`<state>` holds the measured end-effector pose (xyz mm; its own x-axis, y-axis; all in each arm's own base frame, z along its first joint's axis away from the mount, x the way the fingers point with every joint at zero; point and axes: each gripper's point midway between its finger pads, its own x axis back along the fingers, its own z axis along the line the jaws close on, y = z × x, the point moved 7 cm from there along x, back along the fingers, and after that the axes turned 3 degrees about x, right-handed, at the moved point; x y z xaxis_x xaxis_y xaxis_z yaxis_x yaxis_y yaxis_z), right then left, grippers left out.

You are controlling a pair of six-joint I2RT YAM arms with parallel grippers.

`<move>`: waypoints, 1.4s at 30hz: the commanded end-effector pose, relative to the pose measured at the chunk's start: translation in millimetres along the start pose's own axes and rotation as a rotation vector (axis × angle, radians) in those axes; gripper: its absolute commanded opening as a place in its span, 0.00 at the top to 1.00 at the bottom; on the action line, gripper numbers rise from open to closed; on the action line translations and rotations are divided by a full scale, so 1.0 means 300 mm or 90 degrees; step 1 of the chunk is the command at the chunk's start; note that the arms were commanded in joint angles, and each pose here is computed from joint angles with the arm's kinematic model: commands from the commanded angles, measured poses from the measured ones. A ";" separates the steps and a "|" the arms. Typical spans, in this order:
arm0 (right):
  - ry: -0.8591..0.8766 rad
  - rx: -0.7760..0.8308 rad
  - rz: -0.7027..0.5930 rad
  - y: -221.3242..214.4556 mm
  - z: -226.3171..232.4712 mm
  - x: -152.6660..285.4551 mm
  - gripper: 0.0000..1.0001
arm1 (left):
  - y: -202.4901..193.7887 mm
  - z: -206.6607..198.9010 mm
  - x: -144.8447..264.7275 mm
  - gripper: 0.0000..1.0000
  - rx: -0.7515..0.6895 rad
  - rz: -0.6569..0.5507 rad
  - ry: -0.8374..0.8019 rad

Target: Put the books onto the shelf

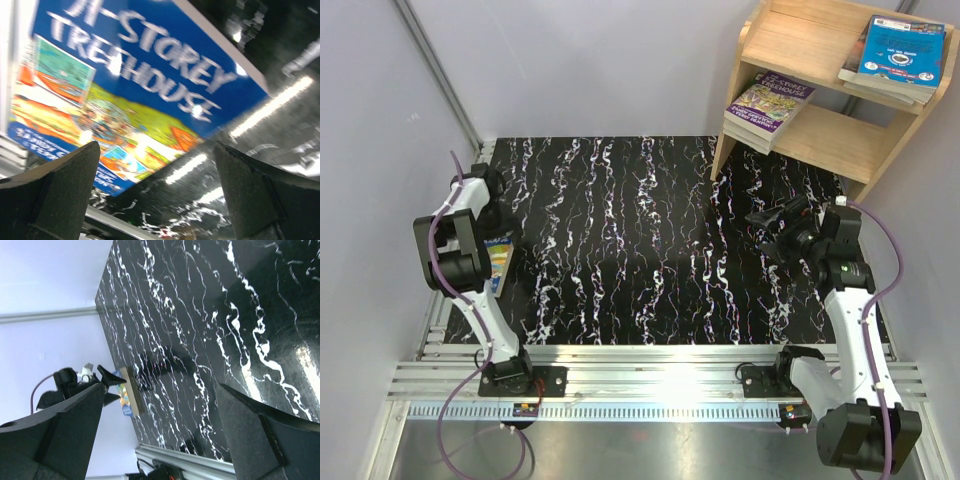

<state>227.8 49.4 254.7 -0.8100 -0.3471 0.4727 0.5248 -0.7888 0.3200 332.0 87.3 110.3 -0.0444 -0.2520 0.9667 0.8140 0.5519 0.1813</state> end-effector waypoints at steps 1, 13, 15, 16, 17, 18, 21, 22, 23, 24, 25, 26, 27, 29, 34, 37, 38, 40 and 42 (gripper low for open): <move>0.024 0.031 0.011 -0.007 0.050 0.018 0.00 | 0.049 0.037 0.018 0.01 -0.015 -0.038 0.031; 0.011 0.047 0.042 -0.016 0.054 -0.045 0.00 | 0.021 0.043 -0.132 0.07 -0.021 0.064 -0.016; 0.010 0.052 0.044 -0.015 0.054 -0.054 0.00 | 0.018 0.033 -0.140 0.11 -0.023 0.073 -0.031; 0.009 0.053 0.045 -0.015 0.054 -0.056 0.00 | 0.016 0.025 -0.143 0.14 -0.021 0.076 -0.043; 0.004 0.050 0.046 -0.016 0.047 -0.061 0.00 | 0.014 0.021 -0.148 0.24 -0.024 0.080 -0.048; 0.004 0.052 0.046 -0.016 0.047 -0.061 0.00 | 0.020 0.017 -0.147 0.35 -0.022 0.078 -0.053; 0.002 0.052 0.045 -0.017 0.042 -0.063 0.00 | 0.014 0.010 -0.157 0.85 -0.012 0.094 -0.058; 0.001 0.052 0.046 -0.018 0.041 -0.063 0.00 | 0.010 0.004 -0.161 0.93 -0.010 0.101 -0.069; 0.002 0.054 0.047 -0.017 0.043 -0.063 0.00 | 0.006 -0.002 -0.164 0.99 -0.013 0.106 -0.081; 0.000 0.056 0.047 -0.016 0.042 -0.063 0.00 | 0.006 -0.007 -0.163 1.00 -0.013 0.107 -0.090; -0.001 0.057 0.048 -0.017 0.041 -0.063 0.00 | 0.005 -0.014 -0.163 1.00 -0.011 0.109 -0.102; -0.003 0.061 0.047 -0.016 0.040 -0.061 0.00 | 0.004 -0.019 -0.156 1.00 -0.011 0.110 -0.114; -0.004 0.062 0.046 -0.016 0.041 -0.061 0.00 | 0.006 -0.023 -0.153 1.00 -0.009 0.107 -0.123; -0.005 0.068 0.043 -0.014 0.041 -0.058 0.00 | -0.001 -0.049 -0.135 1.00 0.004 0.115 -0.170; -0.015 0.072 0.038 -0.010 0.036 -0.060 0.00 | -0.085 -0.234 -0.049 1.00 -0.011 0.140 -0.298; -0.020 0.075 0.038 -0.010 0.029 -0.063 0.00 | -0.171 -0.384 0.041 1.00 -0.059 0.144 -0.339; -0.024 0.077 0.038 -0.011 0.024 -0.063 0.00 | -0.197 -0.422 0.063 1.00 -0.065 0.150 -0.360; -0.032 0.082 0.036 -0.013 0.015 -0.062 0.00 | -0.270 -0.556 0.147 1.00 -0.096 0.160 -0.410; -0.035 0.083 0.034 -0.016 0.008 -0.061 0.00 | -0.309 -0.642 0.212 1.00 -0.118 0.159 -0.435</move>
<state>239.1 62.6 236.5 -0.7414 -0.3805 0.5527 0.6164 -0.7117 0.3370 358.5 -44.2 108.9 -0.1549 0.1404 0.9779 0.9087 0.4087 0.0852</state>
